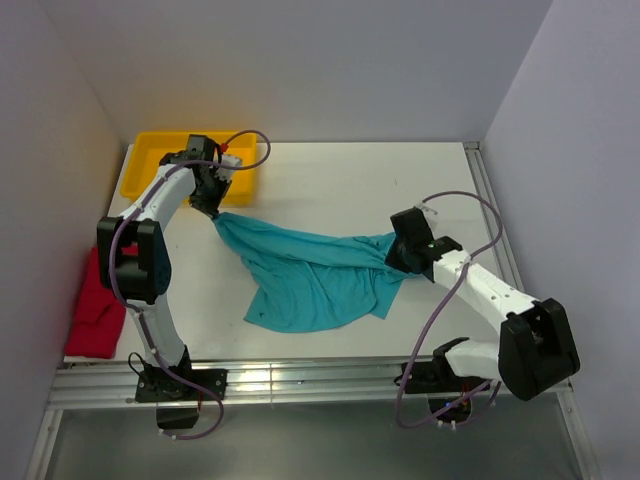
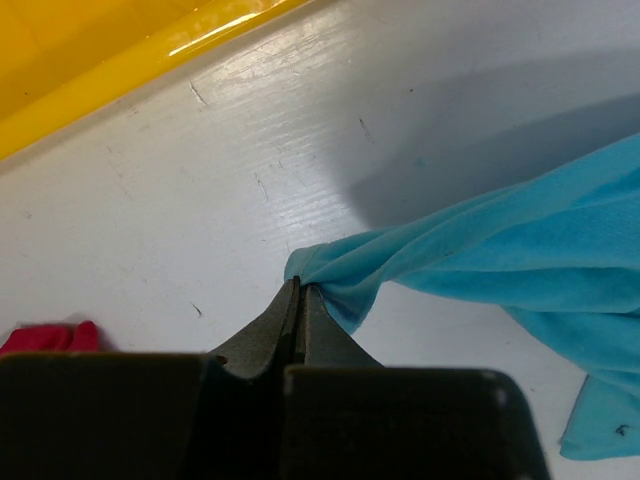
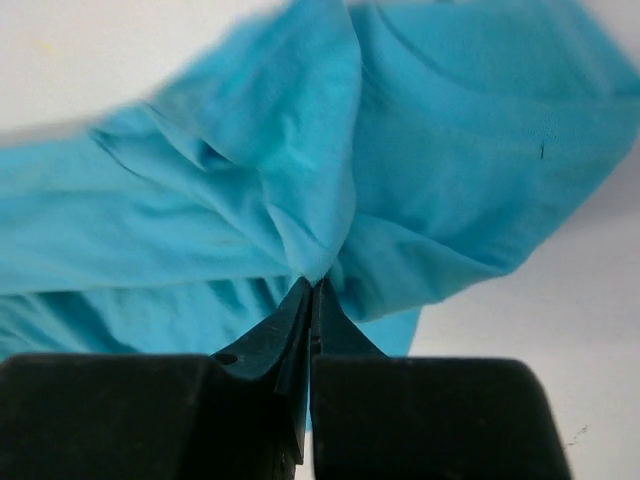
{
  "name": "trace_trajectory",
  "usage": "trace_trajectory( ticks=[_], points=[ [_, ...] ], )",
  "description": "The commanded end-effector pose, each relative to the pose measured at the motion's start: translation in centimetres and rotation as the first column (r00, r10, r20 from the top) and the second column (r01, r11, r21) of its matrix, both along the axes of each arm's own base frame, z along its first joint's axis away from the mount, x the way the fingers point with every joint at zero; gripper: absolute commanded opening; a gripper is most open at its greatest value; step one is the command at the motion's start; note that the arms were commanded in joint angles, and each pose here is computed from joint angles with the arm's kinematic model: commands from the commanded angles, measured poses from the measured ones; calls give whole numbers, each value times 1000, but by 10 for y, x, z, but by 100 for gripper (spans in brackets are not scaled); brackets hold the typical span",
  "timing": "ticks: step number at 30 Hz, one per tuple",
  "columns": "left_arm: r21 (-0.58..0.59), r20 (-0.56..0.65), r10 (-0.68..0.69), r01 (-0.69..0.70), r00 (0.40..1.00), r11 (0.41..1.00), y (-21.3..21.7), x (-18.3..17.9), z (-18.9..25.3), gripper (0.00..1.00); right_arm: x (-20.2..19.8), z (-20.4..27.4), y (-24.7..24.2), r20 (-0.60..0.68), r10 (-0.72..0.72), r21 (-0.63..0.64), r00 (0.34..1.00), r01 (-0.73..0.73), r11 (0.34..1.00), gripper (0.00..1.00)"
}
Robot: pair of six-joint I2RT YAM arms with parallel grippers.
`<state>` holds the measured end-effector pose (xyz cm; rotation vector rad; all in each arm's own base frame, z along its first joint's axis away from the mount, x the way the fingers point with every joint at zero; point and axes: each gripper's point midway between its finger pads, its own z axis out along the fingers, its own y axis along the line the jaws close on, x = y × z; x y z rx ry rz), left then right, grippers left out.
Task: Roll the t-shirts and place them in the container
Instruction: Flatten the tshirt
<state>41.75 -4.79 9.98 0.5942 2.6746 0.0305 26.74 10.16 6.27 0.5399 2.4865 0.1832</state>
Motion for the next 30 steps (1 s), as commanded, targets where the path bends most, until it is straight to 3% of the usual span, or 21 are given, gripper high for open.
trace_trajectory(
  ticks=[1, 7, 11, 15, 19, 20, 23, 30],
  points=[
    [-2, 83, -12, 12, 996, 1000, -1, 5, 34, 0, 34, 59, -10, 144, -36, -20, 989, 40, 999, 0],
    [-39, 214, 21, -13, 977, 999, -7, 33, 92, 0, 83, 180, -51, 349, -134, 44, 927, 127, 991, 0],
    [-60, 376, 91, -73, 922, 996, -9, 75, 161, 0, 118, 262, -76, 473, -185, 91, 861, 162, 983, 0],
    [-67, 510, 135, -118, 849, 991, -10, 111, 209, 0, 155, 304, -98, 522, -226, 136, 823, 181, 974, 0],
    [-66, 675, 151, -145, 722, 987, -18, 134, 245, 0, 193, 331, -113, 573, -231, 138, 787, 185, 973, 0],
    [-105, 747, 164, -129, 644, 986, -21, 144, 268, 0, 200, 351, -115, 629, -224, 138, 745, 177, 975, 0],
    [-133, 825, 177, -120, 537, 984, -23, 150, 300, 0, 212, 384, -123, 693, -230, 148, 683, 178, 973, 0],
    [-179, 908, 208, -112, 363, 977, -30, 176, 349, 0, 244, 436, -145, 794, -220, 142, 567, 179, 973, 0]
  ],
)
